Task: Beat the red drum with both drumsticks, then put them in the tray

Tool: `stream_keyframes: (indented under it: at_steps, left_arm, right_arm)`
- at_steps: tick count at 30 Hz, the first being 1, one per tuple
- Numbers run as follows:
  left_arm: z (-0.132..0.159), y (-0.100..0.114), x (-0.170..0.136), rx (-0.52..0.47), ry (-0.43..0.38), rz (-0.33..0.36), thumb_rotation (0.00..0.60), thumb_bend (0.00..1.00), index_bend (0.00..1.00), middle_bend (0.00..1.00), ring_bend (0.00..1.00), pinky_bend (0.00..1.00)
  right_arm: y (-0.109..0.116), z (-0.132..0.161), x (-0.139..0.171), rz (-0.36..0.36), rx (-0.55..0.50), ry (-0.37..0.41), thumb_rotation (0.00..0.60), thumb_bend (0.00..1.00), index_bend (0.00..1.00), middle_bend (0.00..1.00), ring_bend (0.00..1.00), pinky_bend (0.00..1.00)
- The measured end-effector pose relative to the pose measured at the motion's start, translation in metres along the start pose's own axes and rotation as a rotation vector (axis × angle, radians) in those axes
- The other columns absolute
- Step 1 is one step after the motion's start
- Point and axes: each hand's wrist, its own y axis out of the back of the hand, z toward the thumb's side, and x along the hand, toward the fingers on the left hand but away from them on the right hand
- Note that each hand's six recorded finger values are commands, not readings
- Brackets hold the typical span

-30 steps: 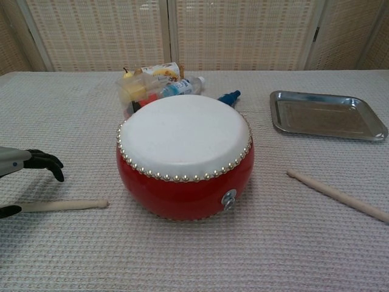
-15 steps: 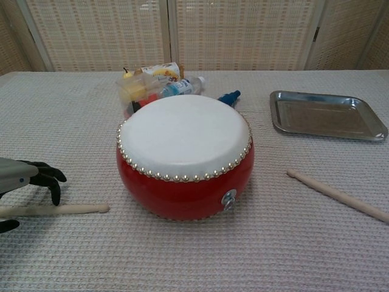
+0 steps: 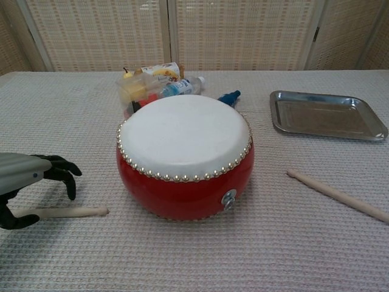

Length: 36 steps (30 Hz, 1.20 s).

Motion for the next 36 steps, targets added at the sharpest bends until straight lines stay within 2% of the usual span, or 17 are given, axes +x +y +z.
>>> stream_keyframes:
  at_steps: [3, 6, 10, 17, 26, 36]
  left_arm:
    - [0.005, 0.002, 0.005, -0.017, 0.008, 0.057, 0.6, 0.34, 0.35, 0.1, 0.03, 0.08]
    - [0.007, 0.001, 0.006, -0.019, 0.014, 0.076, 0.6, 0.33, 0.36, 0.1, 0.03, 0.08]
    - [0.013, -0.007, 0.009, -0.012, 0.015, 0.06, 0.6, 0.31, 0.4, 0.11, 0.05, 0.08]
    - [0.029, -0.024, 0.014, -0.08, 0.039, 0.028, 0.6, 0.3, 0.43, 0.12, 0.06, 0.1]
    - [0.026, -0.023, 0.02, -0.114, 0.095, 0.055, 0.6, 0.29, 0.44, 0.13, 0.07, 0.12]
    - [0.024, -0.024, 0.024, -0.118, 0.101, 0.065, 0.6, 0.32, 0.49, 0.17, 0.08, 0.12]
  right_arm:
    - [0.0, 0.0, 0.0, 0.0, 0.001, -0.001, 0.6, 0.19, 0.12, 0.09, 0.04, 0.16]
    - [0.001, -0.001, 0.0, 0.0, 0.002, -0.001, 0.6, 0.19, 0.12, 0.09, 0.04, 0.16]
    - [0.0, -0.002, 0.001, 0.004, 0.0, -0.005, 0.6, 0.19, 0.12, 0.09, 0.04, 0.16]
    - [-0.001, -0.003, 0.002, 0.005, -0.002, -0.01, 0.6, 0.19, 0.12, 0.09, 0.04, 0.16]
    - [-0.002, -0.005, 0.003, 0.011, -0.002, -0.015, 0.6, 0.19, 0.12, 0.09, 0.04, 0.16]
    - [-0.003, -0.005, 0.001, 0.015, 0.0, -0.017, 0.6, 0.19, 0.12, 0.09, 0.04, 0.16]
